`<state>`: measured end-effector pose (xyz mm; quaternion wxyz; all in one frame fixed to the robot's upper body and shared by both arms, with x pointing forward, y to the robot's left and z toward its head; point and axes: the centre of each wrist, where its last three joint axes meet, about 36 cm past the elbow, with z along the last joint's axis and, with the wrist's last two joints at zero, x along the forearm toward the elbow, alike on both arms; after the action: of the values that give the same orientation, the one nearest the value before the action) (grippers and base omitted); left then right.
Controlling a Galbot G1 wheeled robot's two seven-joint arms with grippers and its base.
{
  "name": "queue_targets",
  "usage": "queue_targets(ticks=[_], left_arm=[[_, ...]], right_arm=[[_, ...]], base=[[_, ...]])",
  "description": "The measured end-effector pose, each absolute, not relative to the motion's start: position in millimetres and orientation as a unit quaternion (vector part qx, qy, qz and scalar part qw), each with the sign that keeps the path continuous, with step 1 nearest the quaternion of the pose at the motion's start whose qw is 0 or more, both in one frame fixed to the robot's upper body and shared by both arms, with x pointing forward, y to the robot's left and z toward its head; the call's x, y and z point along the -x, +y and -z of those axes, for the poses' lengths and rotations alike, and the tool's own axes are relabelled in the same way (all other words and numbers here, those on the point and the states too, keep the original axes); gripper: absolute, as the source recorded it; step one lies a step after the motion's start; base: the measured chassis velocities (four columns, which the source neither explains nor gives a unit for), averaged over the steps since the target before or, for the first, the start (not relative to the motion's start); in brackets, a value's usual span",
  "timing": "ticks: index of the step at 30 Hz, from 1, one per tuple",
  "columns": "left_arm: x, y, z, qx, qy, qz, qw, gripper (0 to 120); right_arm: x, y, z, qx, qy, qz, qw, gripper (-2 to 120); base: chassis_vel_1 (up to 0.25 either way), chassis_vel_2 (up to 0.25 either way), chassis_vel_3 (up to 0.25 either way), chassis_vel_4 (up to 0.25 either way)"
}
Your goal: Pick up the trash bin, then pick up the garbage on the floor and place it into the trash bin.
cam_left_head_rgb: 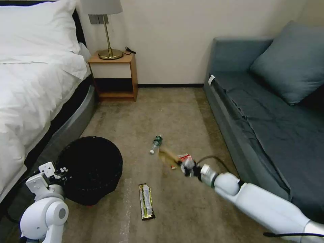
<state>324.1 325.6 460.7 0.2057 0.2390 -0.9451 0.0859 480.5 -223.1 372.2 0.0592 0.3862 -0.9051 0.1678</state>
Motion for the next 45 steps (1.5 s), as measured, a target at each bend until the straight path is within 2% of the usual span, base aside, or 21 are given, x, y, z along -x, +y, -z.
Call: queue_targets(ticks=[1,2,3,6,7,11,12,16,24,30,31,33,34,38,39,43,44,45], left_arm=[[-324,325,-460,-0.238,-0.945,-0.085,0.206,3],[-324,325,-460,-0.238,-0.945,-0.085,0.206,3],[-324,323,-459,-0.237,-0.945,-0.085,0.207,3],[-325,316,-457,-0.230,-0.946,-0.087,0.211,3],[-325,316,-457,-0.230,-0.946,-0.087,0.211,3],[-322,308,-457,-0.223,-0.947,-0.087,0.212,3],[-322,308,-457,-0.223,-0.947,-0.087,0.212,3],[-319,302,-460,-0.220,-0.949,-0.087,0.210,3],[-318,302,-462,-0.221,-0.949,-0.087,0.207,3],[-320,301,-463,-0.219,-0.950,-0.089,0.205,3],[-320,301,-463,-0.219,-0.950,-0.089,0.205,3],[-320,300,-462,-0.218,-0.950,-0.089,0.206,3],[-320,300,-462,-0.218,-0.950,-0.089,0.206,3],[-320,300,-462,-0.219,-0.950,-0.089,0.207,3],[-320,300,-462,-0.219,-0.950,-0.089,0.207,3],[-319,301,-462,-0.220,-0.949,-0.089,0.207,3],[-319,301,-462,-0.220,-0.949,-0.089,0.207,3],[-319,302,-462,-0.221,-0.949,-0.088,0.206,3]], right_arm=[[-476,-206,-399,-0.390,-0.908,-0.144,0.042,0],[-476,-206,-399,-0.390,-0.908,-0.144,0.042,0],[-467,-182,-427,-0.400,-0.909,-0.111,0.032,0],[-441,-117,-460,-0.429,-0.902,-0.040,0.035,0],[-441,-117,-460,-0.429,-0.902,-0.040,0.035,0],[-423,-43,-455,-0.470,-0.881,-0.029,0.048,0],[-423,-43,-455,-0.470,-0.881,-0.029,0.048,0],[-413,24,-433,-0.504,-0.860,-0.050,0.054,0],[-412,34,-409,-0.512,-0.849,-0.110,0.063,1],[-413,31,-406,-0.509,-0.850,-0.126,0.057,25],[-413,31,-406,-0.509,-0.850,-0.126,0.057,25],[-414,31,-406,-0.507,-0.851,-0.128,0.054,35],[-414,31,-406,-0.507,-0.851,-0.128,0.054,35],[-416,31,-407,-0.504,-0.853,-0.125,0.049,54],[-416,31,-407,-0.504,-0.853,-0.125,0.049,54],[-427,35,-431,-0.483,-0.870,-0.097,0.026,72],[-427,35,-431,-0.483,-0.870,-0.097,0.026,72],[-432,34,-440,-0.472,-0.877,-0.089,0.018,77]], base=[[0.000,0.000,0.000,0.000],[0.000,0.000,0.000,0.000],[0.000,0.000,0.000,0.000],[0.000,0.000,0.000,0.000],[0.000,0.000,0.000,0.000],[0.000,0.000,0.000,0.000],[0.000,0.000,0.000,0.000],[0.000,0.000,0.000,0.000],[0.000,0.000,0.000,0.000],[0.000,0.000,0.000,0.000],[0.000,0.000,0.000,0.000],[0.000,0.000,0.000,0.000],[0.000,0.000,0.000,0.000],[0.000,0.000,0.000,0.000],[0.000,0.000,0.000,0.000],[0.000,0.000,0.000,0.000],[0.000,0.000,0.000,0.000],[0.000,0.000,0.000,0.000]])
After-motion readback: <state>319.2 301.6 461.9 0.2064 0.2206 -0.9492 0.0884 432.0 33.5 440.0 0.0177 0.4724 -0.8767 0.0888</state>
